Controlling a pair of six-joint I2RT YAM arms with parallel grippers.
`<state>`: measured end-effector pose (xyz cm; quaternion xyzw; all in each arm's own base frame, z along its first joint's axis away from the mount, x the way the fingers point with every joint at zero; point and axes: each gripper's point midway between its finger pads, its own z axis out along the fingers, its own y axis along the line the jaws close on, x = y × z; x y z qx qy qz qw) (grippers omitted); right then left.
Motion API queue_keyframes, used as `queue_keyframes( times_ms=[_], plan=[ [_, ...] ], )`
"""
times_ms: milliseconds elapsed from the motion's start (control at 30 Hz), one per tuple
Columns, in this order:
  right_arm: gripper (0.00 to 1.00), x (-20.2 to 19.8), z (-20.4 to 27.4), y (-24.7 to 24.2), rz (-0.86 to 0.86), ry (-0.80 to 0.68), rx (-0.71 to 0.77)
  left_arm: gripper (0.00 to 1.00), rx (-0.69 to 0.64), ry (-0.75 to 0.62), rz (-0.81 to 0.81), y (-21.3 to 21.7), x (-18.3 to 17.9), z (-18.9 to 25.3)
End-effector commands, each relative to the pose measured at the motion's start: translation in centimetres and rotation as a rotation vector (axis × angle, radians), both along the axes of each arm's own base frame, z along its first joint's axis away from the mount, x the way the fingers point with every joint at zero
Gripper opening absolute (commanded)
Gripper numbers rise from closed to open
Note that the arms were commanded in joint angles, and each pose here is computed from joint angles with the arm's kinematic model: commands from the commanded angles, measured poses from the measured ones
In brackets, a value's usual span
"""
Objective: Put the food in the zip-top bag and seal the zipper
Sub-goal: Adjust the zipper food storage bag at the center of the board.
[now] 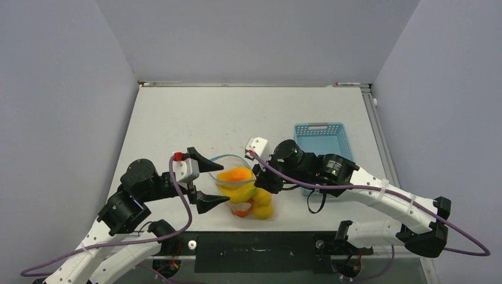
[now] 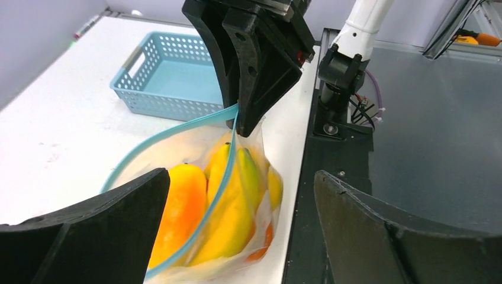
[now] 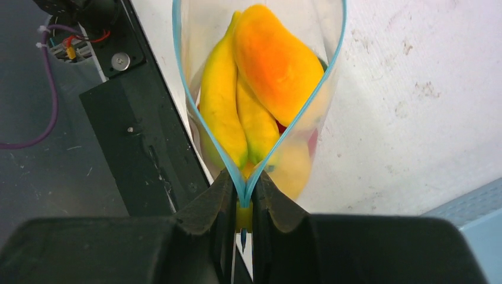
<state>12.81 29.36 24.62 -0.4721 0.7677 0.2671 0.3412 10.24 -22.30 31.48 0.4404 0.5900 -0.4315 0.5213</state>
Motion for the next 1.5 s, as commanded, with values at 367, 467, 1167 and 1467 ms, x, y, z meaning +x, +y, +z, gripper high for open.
queue_keyframes(
  times_ms=[367, 467, 1167, 1467],
  plan=[
    [0.05, -5.5, 5.3, 3.8, 0.333, -0.14, -0.029, 0.89, -0.073, -0.169, -0.125, -1.0, -1.1, 4.1],
    [0.05, -5.9, 5.7, 4.2, 0.342, -0.144, -0.023, 0.89, -0.087, -0.148, -0.171, -1.4, -1.7, 4.1],
    [0.05, -6.0, 8.4, 6.4, 0.285, -0.224, -0.034, 0.89, -0.099, 0.033, -0.292, -1.8, -4.2, 1.2],
    [0.05, -4.8, 8.7, 6.5, 0.204, -0.242, -0.055, 0.82, -0.025, 0.071, -0.248, -1.5, -3.5, -0.9]
  ],
)
